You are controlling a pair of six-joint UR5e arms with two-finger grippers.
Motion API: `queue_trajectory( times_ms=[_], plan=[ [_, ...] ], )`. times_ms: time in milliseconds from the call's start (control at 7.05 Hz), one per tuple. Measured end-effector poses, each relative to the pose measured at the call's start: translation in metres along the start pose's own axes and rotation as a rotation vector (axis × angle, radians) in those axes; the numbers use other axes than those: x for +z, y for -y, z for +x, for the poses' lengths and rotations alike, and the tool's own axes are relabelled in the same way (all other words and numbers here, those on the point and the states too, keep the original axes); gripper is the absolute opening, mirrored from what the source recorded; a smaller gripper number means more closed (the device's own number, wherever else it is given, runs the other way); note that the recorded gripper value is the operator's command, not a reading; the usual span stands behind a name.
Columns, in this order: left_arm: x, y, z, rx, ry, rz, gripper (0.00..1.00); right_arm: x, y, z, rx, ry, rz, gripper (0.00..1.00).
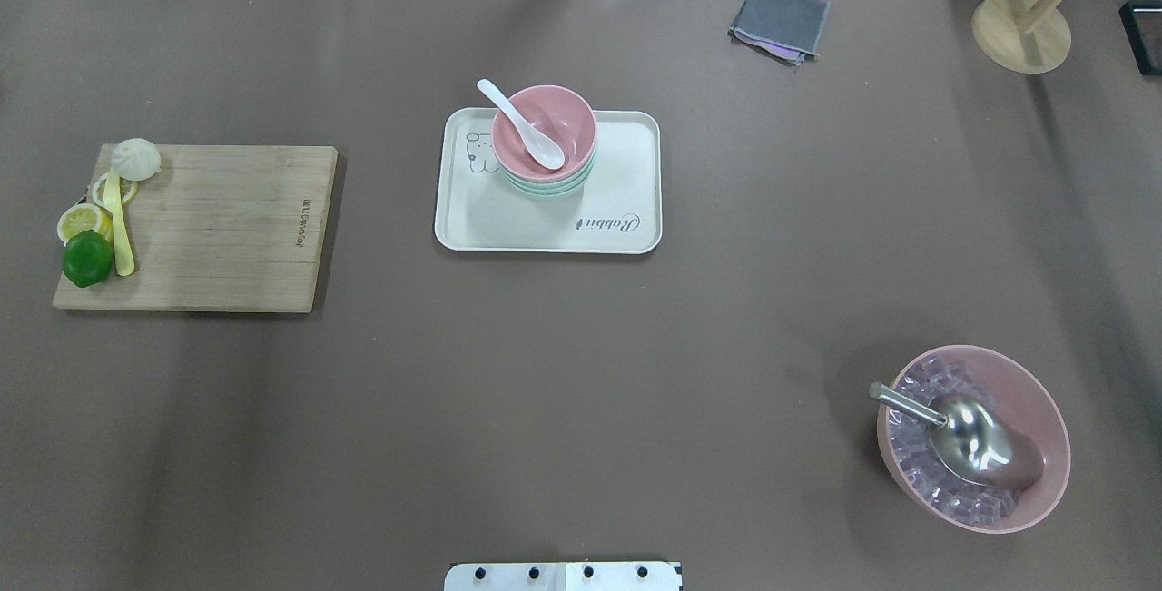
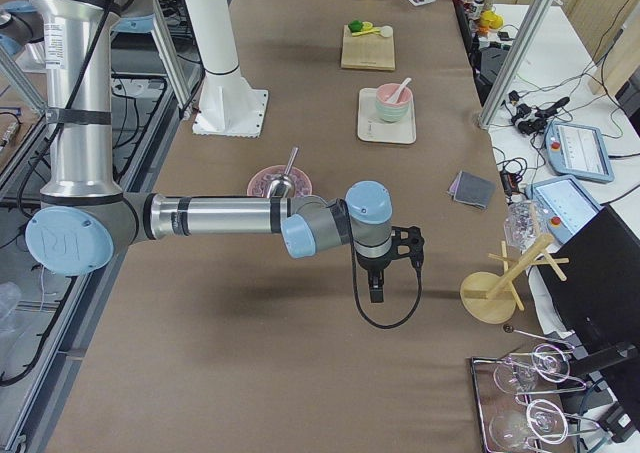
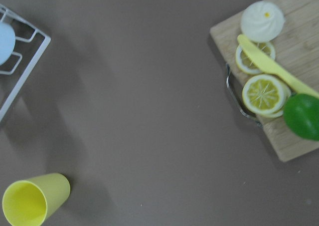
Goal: Stack pink bowl on green and place spoon
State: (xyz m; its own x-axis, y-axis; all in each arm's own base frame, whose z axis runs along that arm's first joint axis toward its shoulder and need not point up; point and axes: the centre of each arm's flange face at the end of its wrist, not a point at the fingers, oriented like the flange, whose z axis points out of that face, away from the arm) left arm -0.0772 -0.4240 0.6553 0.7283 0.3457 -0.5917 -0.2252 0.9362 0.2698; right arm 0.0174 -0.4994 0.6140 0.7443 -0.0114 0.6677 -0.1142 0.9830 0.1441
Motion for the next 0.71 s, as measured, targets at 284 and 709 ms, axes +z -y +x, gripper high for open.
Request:
queue_trajectory(
  times_ms=[284, 709],
  plan=[
    [-0.008, -0.009, -0.007, -0.163, -0.02, -0.042, 0.98, 0.002, -0.007, 0.006, -0.004, -0.001, -0.013, 1.0],
    [-0.028, -0.005, 0.008, -0.333, -0.047, -0.055, 0.98, 0.0, -0.017, 0.017, -0.006, 0.006, -0.054, 1.0]
  ],
)
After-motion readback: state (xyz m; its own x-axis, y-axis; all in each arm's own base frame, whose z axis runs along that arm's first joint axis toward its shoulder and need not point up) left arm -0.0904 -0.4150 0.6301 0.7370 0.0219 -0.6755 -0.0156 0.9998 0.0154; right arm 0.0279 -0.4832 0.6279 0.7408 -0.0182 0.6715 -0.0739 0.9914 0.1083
